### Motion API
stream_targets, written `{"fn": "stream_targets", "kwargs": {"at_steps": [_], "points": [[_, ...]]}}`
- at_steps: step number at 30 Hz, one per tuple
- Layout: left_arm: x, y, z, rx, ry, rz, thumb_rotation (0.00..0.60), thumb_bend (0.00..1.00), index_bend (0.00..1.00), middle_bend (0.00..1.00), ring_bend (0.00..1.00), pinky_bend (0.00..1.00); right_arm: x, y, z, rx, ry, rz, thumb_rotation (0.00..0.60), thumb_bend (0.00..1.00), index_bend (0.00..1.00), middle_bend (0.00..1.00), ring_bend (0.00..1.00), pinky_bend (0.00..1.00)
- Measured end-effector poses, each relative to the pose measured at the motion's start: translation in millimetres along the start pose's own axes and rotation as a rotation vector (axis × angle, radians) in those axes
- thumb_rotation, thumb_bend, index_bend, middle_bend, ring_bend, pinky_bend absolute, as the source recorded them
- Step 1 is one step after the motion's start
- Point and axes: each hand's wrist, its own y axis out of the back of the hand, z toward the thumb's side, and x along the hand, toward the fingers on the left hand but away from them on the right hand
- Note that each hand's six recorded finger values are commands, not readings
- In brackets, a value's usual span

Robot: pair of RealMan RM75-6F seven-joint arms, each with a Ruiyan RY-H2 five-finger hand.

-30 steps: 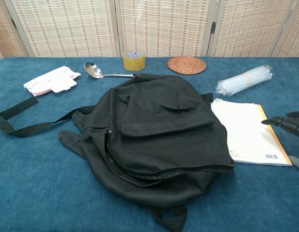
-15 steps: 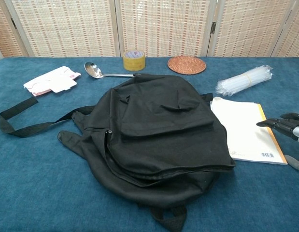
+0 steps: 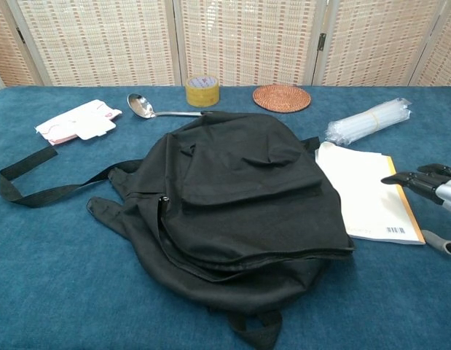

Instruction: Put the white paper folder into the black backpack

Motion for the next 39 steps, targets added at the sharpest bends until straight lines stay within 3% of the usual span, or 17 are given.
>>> {"fn": "stream_targets", "kwargs": {"at_steps": [9, 15, 26, 39], "points": [[0.1, 0.6, -1.0, -0.003, 0.001, 0.002, 0.600, 0.24, 0.09, 0.04, 0.06, 0.00, -19.1, 6.9, 11.8, -0.019, 0.021, -0.044, 0.600, 0.47, 0.17, 0.19, 0.22, 0.09], [0.5, 0.7, -2.1, -0.005, 0.004, 0.003, 0.600, 0.24, 0.09, 0.04, 0.06, 0.00, -38.0, 14.5, 23.5, -0.050, 0.030, -0.090, 0.600, 0.53, 0.22, 0.23, 0.25, 0.16], [1.1, -1.2, -3.4, -0.006, 0.008, -0.002, 0.600, 0.24, 0.09, 0.04, 0.06, 0.00, -64.3, 13.9, 48.6, -0.075, 0.076, -0.084, 0.600, 0.58, 0.23, 0.24, 0.27, 0.22], [0.7, -2.0, -4.1, -0.003, 0.010, -0.007, 0.600, 0.24, 0.09, 0.04, 0.06, 0.00, -63.8, 22.3, 40.6, -0.118, 0.036, -0.102, 0.600, 0.56, 0.26, 0.21, 0.24, 0.20]]}}
